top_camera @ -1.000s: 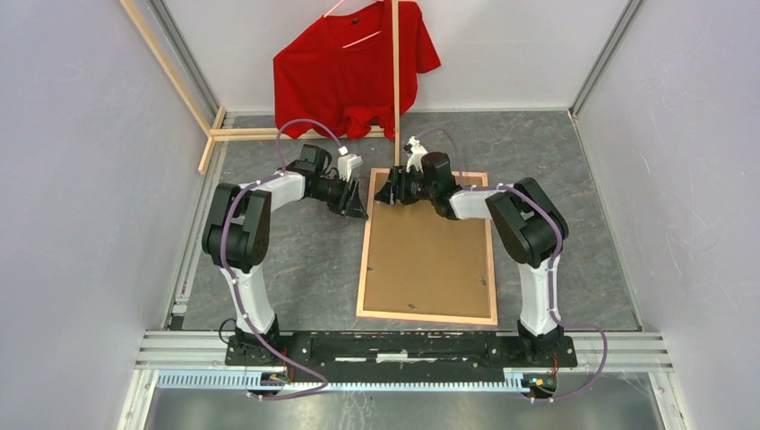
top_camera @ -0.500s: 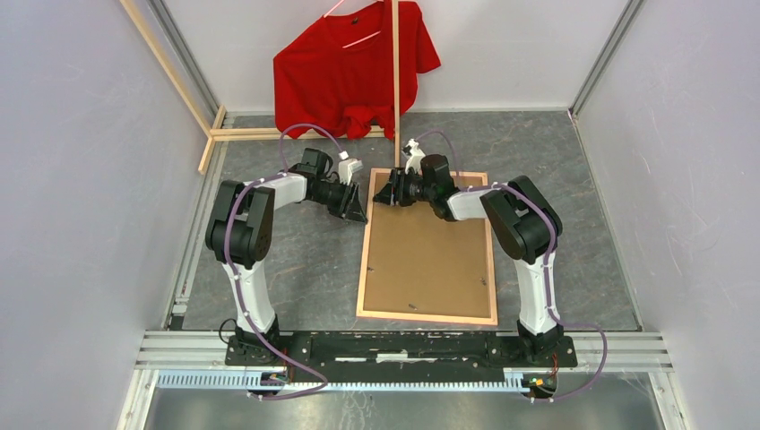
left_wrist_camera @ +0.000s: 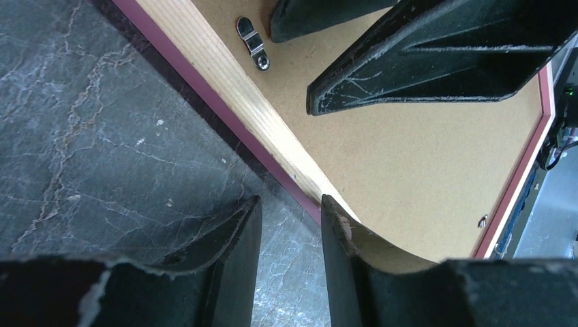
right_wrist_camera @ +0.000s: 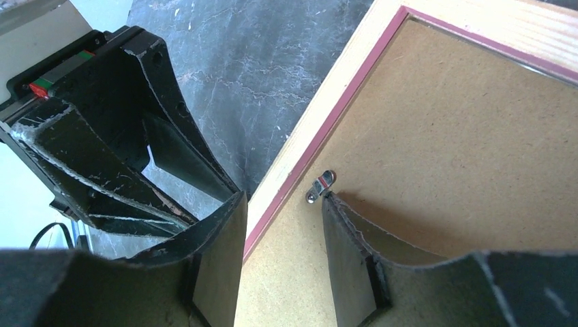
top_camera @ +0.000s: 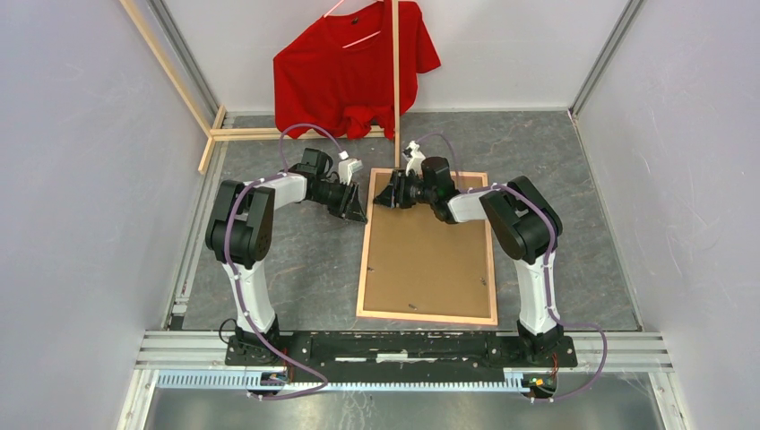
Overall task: Put the photo into the frame
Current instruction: Install the photo frame at the center of the board.
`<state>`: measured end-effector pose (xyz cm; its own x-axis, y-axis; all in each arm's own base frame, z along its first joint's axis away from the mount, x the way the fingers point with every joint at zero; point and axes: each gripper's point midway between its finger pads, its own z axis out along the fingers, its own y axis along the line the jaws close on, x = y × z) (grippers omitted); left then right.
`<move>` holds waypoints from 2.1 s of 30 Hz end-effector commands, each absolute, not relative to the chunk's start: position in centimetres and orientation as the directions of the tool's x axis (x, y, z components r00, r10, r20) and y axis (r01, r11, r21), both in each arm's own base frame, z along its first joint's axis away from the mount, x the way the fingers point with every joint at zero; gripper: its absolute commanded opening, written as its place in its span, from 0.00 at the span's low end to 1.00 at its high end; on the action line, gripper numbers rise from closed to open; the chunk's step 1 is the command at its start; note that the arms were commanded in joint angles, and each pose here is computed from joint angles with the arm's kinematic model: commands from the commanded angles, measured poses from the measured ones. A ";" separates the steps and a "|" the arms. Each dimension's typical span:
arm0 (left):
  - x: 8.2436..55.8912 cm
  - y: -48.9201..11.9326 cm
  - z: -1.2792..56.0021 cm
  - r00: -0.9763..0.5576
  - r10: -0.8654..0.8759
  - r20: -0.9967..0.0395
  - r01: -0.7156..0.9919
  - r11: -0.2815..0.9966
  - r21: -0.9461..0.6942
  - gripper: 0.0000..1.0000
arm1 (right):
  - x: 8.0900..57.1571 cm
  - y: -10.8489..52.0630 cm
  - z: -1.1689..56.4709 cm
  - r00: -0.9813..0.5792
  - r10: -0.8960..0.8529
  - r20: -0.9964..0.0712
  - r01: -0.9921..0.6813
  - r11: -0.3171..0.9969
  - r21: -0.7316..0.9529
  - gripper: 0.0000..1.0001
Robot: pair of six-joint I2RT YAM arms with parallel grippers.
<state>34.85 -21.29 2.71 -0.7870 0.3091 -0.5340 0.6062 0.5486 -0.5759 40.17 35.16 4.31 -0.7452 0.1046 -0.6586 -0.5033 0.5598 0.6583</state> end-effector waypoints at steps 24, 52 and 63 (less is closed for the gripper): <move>34.1 -21.0 2.2 -0.769 0.348 -0.536 0.631 0.542 -0.555 0.44 | 40.7 35.1 5.2 -0.732 0.064 -0.679 -0.523 0.586 0.619 0.48; 34.0 -20.9 2.1 -0.769 0.352 -0.533 0.631 0.547 -0.550 0.44 | 40.8 35.7 3.0 -0.743 -0.014 -0.669 -0.529 0.626 0.574 0.47; 34.0 -20.8 2.1 -0.768 0.355 -0.534 0.633 0.546 -0.548 0.44 | 40.3 37.2 3.3 -0.760 0.008 -0.650 -0.530 0.571 0.627 0.45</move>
